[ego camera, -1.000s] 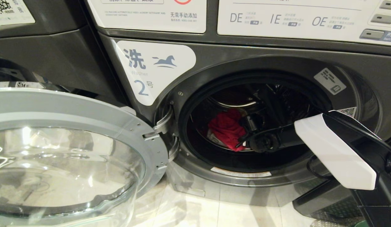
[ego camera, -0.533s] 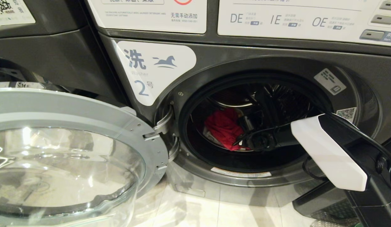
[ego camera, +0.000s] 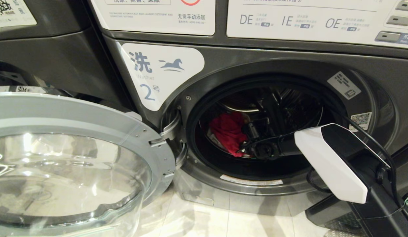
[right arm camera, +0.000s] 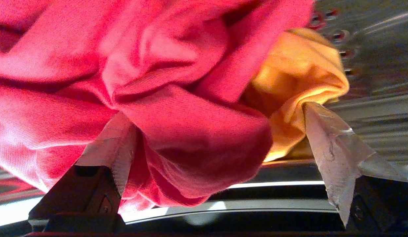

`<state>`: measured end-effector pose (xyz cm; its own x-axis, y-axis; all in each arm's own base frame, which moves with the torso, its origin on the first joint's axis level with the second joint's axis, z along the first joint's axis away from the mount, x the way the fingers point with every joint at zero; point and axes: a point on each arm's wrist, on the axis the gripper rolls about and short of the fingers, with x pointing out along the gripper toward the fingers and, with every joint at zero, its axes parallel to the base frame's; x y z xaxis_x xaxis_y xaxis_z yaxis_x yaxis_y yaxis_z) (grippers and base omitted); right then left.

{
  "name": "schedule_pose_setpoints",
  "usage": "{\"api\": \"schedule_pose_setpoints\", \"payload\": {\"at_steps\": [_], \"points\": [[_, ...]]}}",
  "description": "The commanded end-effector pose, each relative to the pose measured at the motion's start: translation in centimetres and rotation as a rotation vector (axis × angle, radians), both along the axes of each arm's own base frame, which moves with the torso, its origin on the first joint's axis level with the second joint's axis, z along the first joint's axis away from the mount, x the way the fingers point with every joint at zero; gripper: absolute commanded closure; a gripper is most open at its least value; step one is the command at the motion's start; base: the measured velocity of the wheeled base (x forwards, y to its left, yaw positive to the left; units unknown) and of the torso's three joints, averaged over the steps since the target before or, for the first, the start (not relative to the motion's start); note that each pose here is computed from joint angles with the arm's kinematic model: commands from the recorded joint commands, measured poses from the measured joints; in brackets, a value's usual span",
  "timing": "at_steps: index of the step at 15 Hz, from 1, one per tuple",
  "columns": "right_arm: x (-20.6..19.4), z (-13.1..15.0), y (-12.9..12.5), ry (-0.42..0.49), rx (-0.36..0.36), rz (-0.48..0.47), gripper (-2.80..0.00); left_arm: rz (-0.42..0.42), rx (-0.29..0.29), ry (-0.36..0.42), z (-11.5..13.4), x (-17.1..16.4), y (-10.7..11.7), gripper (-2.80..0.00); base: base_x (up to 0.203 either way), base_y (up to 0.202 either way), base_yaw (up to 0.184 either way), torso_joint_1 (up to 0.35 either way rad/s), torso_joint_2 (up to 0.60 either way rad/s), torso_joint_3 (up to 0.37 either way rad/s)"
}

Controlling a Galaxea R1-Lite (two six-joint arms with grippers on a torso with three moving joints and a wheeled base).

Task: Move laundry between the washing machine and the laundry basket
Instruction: Pick a cloth and place it into the basket

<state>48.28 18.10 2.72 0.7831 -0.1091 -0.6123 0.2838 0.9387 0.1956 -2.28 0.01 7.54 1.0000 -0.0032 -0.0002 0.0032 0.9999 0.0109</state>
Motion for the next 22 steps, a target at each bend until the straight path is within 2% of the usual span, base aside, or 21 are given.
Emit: {"api": "schedule_pose_setpoints", "payload": {"at_steps": [1, 5, 9, 11, 13, 17, 22], "points": [[0.3, -0.9, 0.6, 0.003, 0.010, 0.015, -2.80, 0.000, 0.000, -0.001, 0.0, 0.0, 0.0, 0.00, 0.000, 0.000, 0.000, 0.000, 0.00, 0.000], [0.5, -1.7, 1.1, 0.014, 0.051, 0.064, -2.80, 0.000, 0.000, 0.000, 0.0, 0.0, 0.0, 0.00, 0.000, 0.000, 0.000, 0.000, 0.00, 0.000], [1.1, -1.9, 1.6, -0.060, 0.082, 0.076, -2.80, 0.000, 0.000, -0.001, 0.0, 0.0, 0.0, 0.00, 0.000, 0.000, 0.000, 0.000, 0.00, 0.000], [1.4, -1.3, 1.8, -0.110, 0.128, 0.111, -2.80, 0.000, 0.000, -0.002, 0.0, 0.0, 0.0, 0.00, 0.000, 0.000, 0.000, 0.000, 0.00, 0.000], [1.4, -0.7, 1.8, -0.121, 0.163, 0.144, -2.80, 0.002, 0.000, 0.000, 0.0, 0.0, 0.0, 0.00, 0.000, 0.000, 0.000, 0.000, 0.00, 0.000], [2.1, 0.0, 1.4, -0.187, 0.179, 0.152, -2.80, 0.000, 0.000, -0.002, 0.0, 0.0, 0.0, 0.00, 0.000, 0.000, 0.000, 0.000, 0.00, 0.000], [2.6, -0.2, 0.3, -0.195, 0.141, 0.153, -2.80, 0.000, 0.000, -0.002, 0.0, 0.0, 0.0, 0.00, 0.000, 0.000, 0.000, 0.000, 0.00, 0.000]]}}
